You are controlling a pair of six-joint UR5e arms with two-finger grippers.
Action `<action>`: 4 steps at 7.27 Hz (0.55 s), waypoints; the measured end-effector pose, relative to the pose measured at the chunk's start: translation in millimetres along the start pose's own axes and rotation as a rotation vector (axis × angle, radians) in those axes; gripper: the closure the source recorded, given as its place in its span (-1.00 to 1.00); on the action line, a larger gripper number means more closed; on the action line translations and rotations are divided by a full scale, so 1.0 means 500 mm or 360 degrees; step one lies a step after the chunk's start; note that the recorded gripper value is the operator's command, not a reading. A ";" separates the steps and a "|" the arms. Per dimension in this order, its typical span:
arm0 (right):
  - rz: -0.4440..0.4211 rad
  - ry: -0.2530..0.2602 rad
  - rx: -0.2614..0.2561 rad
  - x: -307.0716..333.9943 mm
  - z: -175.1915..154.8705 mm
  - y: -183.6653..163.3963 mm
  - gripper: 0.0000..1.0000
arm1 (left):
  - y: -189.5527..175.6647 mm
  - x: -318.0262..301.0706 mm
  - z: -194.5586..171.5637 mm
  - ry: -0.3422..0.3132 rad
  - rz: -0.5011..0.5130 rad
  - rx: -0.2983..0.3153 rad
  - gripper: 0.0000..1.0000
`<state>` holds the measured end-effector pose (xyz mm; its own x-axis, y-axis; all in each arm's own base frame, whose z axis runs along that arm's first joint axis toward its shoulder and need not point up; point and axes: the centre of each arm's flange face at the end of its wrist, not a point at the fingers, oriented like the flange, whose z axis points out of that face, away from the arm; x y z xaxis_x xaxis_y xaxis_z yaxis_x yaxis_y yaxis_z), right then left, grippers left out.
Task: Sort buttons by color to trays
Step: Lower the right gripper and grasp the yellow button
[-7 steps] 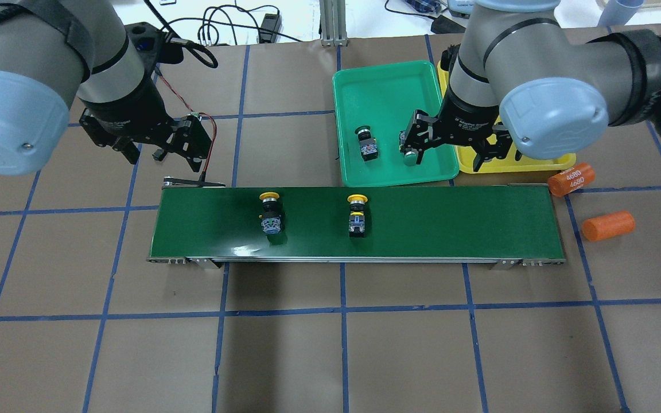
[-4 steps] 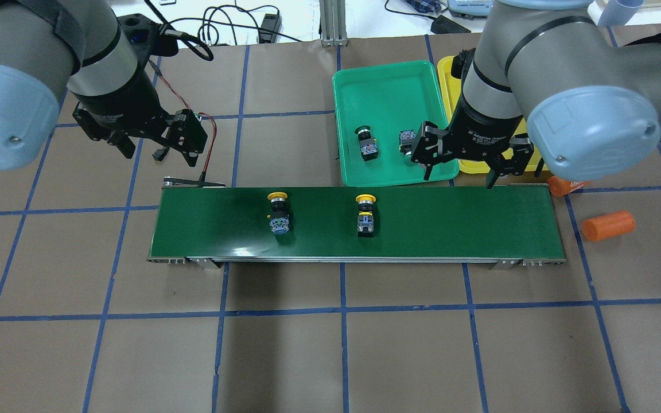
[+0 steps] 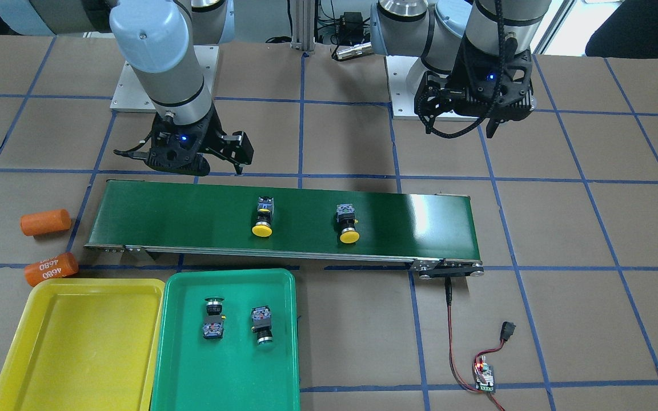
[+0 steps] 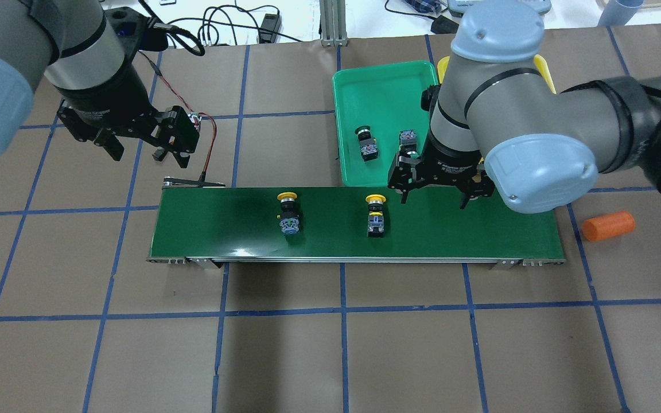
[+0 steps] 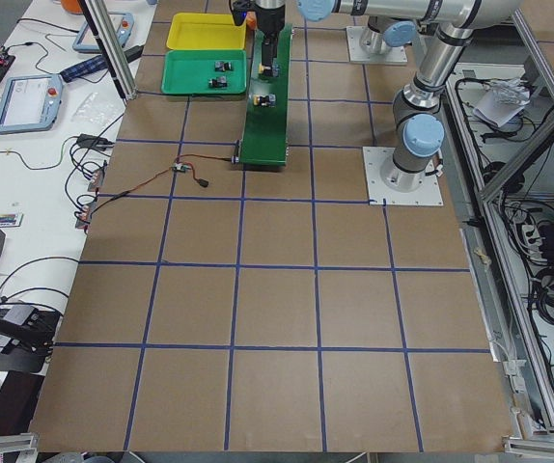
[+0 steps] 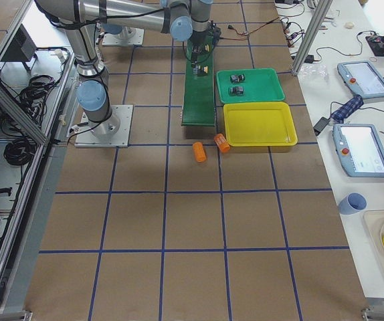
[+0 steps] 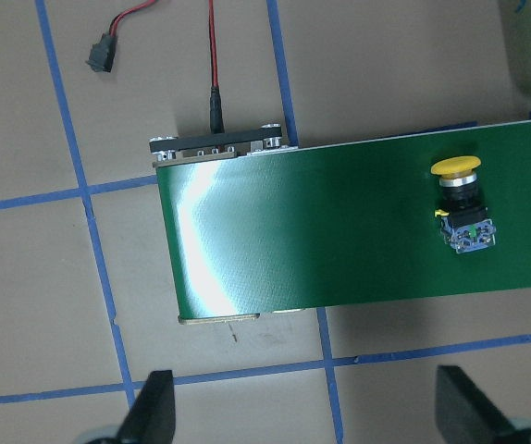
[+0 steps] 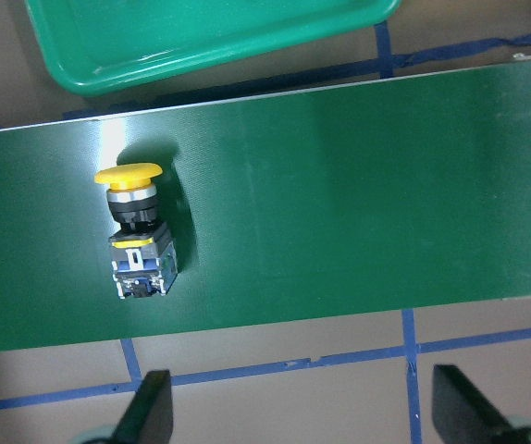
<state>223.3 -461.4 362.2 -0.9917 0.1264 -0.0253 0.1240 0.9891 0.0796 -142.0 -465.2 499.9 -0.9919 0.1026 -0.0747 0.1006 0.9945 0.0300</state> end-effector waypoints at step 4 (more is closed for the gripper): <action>-0.0050 0.0020 -0.0011 -0.062 0.109 -0.046 -1.00 | 0.000 0.010 -0.035 0.0147 -0.0123 0.0041 -1.00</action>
<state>253.2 -483.9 306.8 -0.9954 0.0944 -0.0152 0.0928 0.9920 0.0860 -148.2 -465.2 517.1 -0.9996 0.0244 0.0161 0.0245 0.9997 0.0019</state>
